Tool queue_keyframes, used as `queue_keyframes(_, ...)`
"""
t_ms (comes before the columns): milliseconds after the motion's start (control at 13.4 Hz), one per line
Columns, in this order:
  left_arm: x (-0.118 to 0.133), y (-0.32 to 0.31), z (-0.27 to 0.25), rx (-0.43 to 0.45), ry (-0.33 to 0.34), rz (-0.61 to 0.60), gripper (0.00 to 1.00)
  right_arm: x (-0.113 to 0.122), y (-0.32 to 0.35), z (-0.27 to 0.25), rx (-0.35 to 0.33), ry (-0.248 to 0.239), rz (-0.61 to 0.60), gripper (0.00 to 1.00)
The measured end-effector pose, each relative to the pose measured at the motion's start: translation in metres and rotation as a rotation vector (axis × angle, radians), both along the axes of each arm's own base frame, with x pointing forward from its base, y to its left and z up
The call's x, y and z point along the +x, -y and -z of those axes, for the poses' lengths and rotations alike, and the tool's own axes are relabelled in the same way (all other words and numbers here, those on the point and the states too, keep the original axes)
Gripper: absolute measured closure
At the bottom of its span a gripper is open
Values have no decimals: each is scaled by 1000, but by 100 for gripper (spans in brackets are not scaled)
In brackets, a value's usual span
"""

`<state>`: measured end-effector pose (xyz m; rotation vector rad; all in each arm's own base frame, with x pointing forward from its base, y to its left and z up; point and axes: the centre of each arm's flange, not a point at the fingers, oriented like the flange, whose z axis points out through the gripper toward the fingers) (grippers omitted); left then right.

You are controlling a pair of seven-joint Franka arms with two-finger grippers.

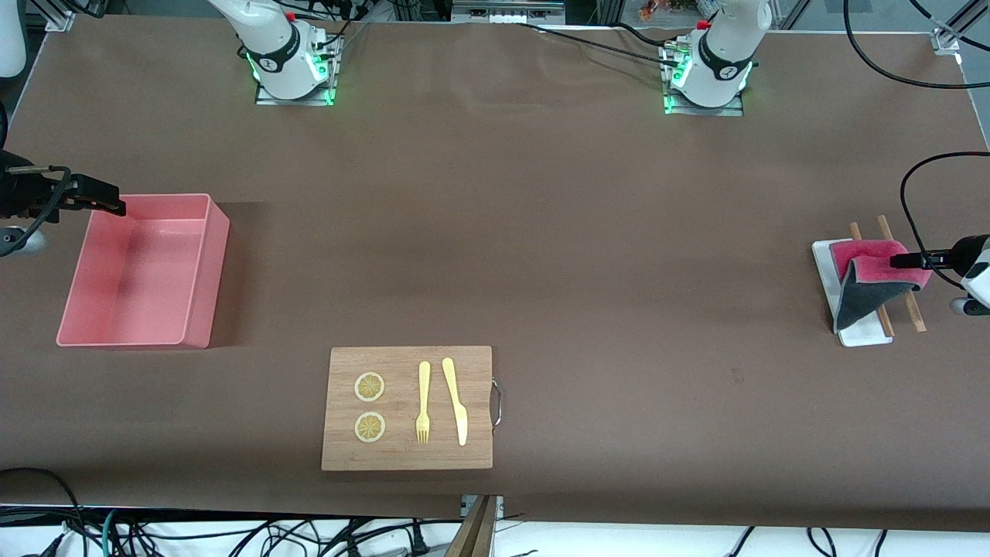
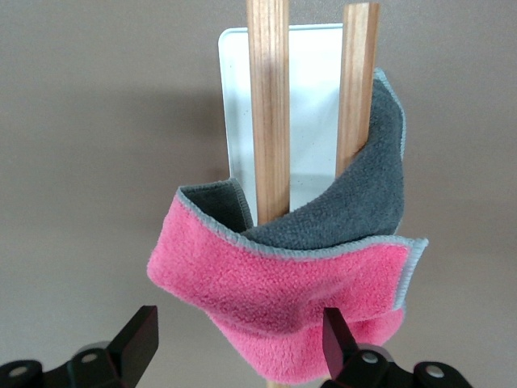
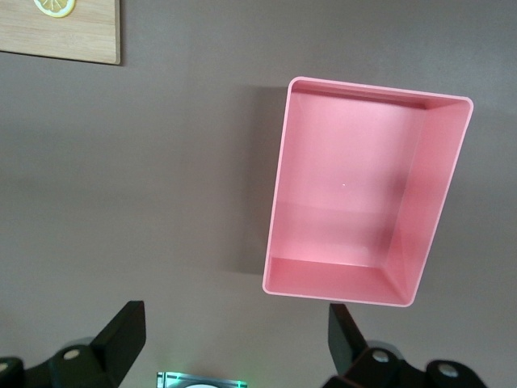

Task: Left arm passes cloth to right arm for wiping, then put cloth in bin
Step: 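Lower the left gripper onto the pink-grey cloth and grasp it, then lift the cloth with the left gripper while the right gripper approaches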

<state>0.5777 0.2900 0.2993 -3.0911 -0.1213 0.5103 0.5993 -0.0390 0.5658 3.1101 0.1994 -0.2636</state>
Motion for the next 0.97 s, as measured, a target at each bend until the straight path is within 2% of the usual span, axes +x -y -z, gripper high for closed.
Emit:
queue_keyframes(373,6,8,-3,-3,7,15,71,0,0,0,0,0,0,0)
queue_keyframes(448,7,9,-4,-4,5,17,85,0,0,0,0,0,0,0)
queue_keyframes(523,7,10,-6,-4,5,18,91,0,0,0,0,0,0,0)
queue_keyframes(597,7,10,-6,-4,5,19,94,0,0,0,0,0,0,0)
queue_keyframes(971,9,10,-9,-1,11,20,96,0,0,0,0,0,0,0)
